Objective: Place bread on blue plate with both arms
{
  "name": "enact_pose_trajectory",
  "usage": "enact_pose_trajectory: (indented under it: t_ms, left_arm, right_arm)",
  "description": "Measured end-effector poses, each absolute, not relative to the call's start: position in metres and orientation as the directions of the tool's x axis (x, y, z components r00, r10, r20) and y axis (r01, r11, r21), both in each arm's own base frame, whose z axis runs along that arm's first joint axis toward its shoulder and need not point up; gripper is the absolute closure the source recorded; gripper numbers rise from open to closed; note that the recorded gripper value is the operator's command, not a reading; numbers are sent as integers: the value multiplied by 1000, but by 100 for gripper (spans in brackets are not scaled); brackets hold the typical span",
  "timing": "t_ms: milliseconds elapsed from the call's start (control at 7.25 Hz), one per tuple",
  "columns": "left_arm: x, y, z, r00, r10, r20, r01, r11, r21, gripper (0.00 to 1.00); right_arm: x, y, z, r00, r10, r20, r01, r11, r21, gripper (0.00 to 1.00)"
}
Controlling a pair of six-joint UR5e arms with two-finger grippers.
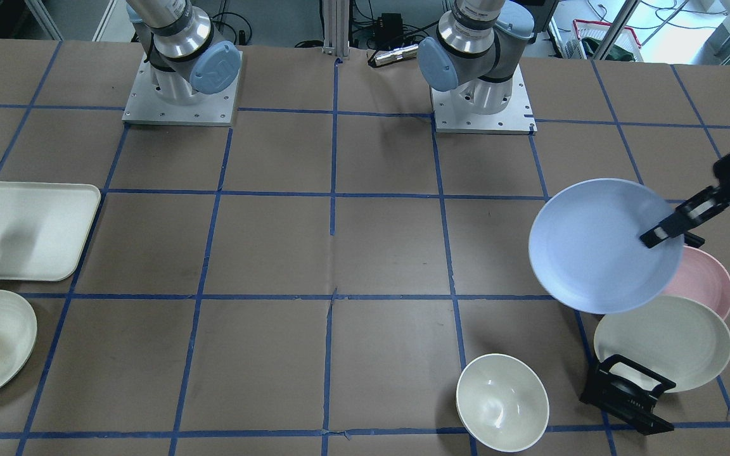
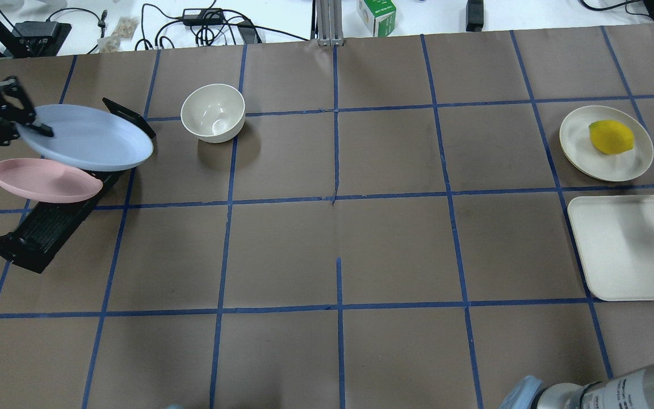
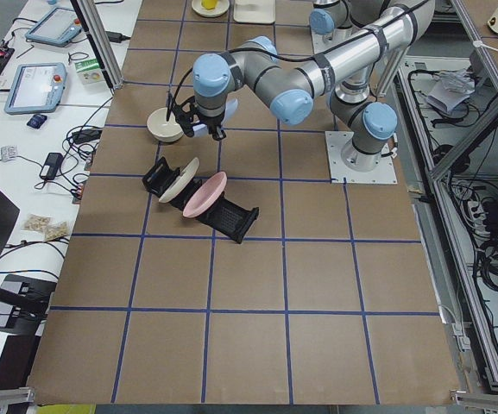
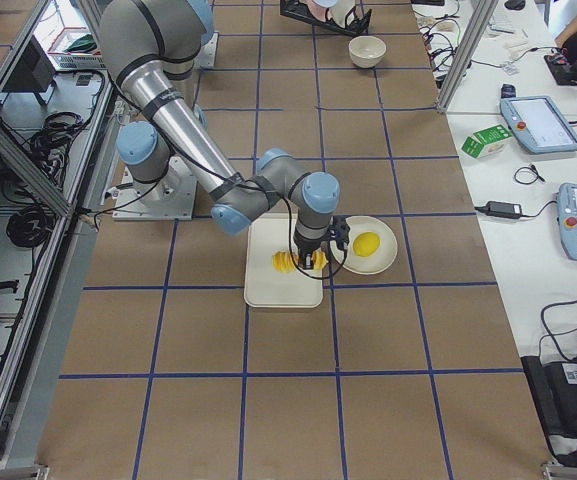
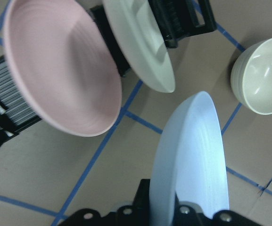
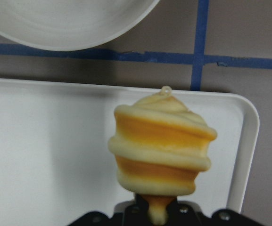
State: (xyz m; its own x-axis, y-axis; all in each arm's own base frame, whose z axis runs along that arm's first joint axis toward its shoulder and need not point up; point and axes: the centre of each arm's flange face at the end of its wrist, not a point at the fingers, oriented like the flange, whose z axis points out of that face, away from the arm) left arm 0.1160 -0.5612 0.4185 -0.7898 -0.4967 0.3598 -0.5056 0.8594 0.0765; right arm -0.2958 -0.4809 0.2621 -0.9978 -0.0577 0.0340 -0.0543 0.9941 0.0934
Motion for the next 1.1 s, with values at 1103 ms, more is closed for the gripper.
enact_pose_trajectory:
  t_ms: [1103]
  left_arm:
    - [-164,-562,259,-744,-376,552,-416,908,58,100]
  right_arm:
    - [-138,-523,316,-999,-47,6,-47,998,52,97]
